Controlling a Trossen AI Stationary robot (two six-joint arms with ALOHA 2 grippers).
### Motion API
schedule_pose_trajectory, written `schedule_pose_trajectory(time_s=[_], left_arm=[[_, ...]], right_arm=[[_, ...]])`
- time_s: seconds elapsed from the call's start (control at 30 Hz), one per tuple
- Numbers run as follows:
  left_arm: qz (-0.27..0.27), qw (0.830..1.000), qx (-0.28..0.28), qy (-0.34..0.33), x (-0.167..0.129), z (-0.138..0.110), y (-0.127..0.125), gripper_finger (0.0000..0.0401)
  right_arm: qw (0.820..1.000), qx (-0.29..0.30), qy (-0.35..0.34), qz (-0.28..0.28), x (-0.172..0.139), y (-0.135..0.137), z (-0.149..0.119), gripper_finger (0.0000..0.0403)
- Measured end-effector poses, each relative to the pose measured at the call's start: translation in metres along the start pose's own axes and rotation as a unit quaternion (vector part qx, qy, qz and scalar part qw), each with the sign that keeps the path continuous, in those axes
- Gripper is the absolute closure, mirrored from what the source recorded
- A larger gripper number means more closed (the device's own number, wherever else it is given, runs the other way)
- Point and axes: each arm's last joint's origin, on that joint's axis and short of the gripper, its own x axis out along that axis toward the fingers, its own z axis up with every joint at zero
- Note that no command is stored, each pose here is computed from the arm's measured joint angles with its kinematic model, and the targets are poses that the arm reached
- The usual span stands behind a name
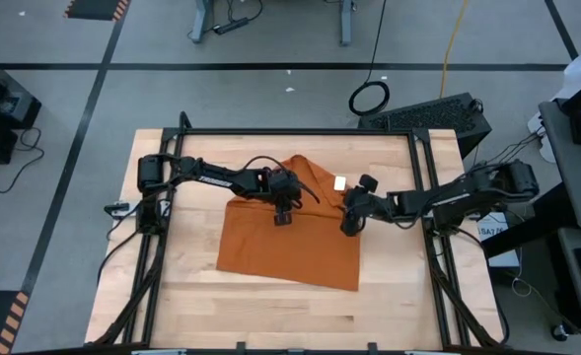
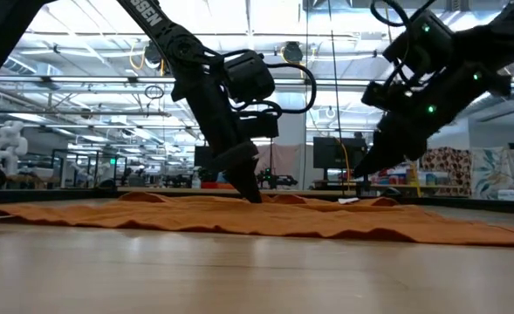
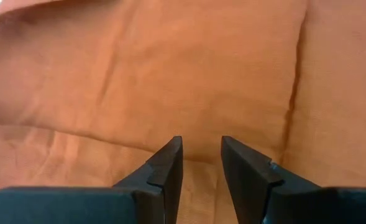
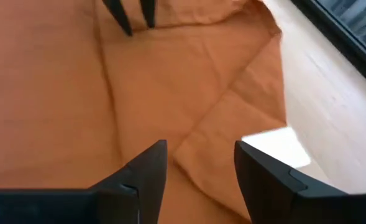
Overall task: Roll towel into tight, uniform cylinder
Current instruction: Fold the brown towel
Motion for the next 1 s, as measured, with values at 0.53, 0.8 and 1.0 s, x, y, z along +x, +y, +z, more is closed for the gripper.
schedule_pose_trajectory(time_s=[0.53,0.8,1.0], left_arm=[[-0.002,1.0,0.0,-0.002,0.0,0.001,-0.003,0.0286],[-0.006,1.0,0.007,-0.003,-0.001,0.001,-0.009,0.0286],[-0.006,1.0,0.011,-0.011,-0.001,0.003,-0.01,0.0286]], right_arm=[[0.995,-0.063,0.004,-0.077,0.029,0.005,-0.016,0.0232],[0.991,-0.069,0.004,-0.117,0.032,-0.006,-0.014,0.0232],[0.991,-0.059,-0.007,-0.121,0.034,-0.01,-0.011,0.0232]])
